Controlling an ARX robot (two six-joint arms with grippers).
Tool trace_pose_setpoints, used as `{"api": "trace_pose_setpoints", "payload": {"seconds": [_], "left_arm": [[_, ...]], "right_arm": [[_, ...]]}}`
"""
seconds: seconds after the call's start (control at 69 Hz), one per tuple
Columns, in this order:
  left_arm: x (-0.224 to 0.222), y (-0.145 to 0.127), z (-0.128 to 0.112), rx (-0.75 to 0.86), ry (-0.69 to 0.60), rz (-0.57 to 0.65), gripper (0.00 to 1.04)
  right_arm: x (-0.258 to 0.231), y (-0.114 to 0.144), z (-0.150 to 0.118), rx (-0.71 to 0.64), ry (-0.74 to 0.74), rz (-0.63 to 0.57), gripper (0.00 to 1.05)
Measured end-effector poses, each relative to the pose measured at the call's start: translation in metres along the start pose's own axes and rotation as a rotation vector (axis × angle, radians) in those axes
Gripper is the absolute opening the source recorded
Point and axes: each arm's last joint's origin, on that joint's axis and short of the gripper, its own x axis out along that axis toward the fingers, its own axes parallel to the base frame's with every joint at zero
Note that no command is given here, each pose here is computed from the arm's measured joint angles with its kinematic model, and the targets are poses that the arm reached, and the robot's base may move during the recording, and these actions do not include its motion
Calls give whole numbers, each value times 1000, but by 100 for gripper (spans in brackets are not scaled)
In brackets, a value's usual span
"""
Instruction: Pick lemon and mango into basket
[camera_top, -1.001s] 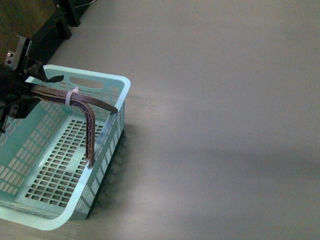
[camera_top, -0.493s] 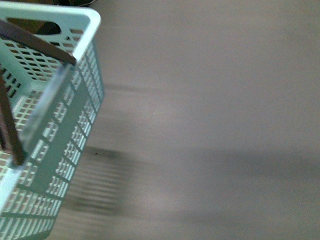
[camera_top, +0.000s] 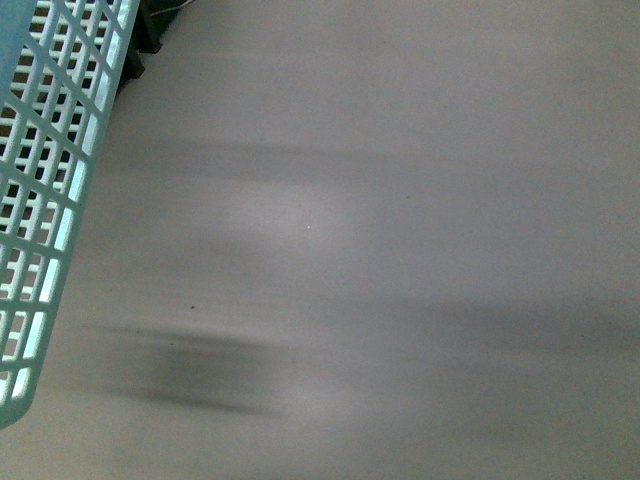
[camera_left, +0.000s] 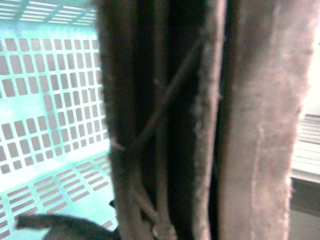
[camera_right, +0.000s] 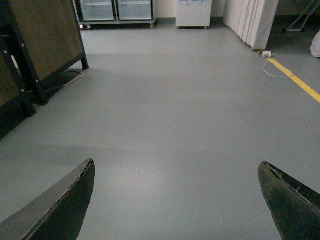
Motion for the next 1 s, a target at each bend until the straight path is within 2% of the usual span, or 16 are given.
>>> {"api": "trace_pose_setpoints", "payload": {"seconds": [1.001], "left_arm": [[2,1,0,-1,1,9,14]], "right_arm": [[0,0,0,0,0,0,96]]}}
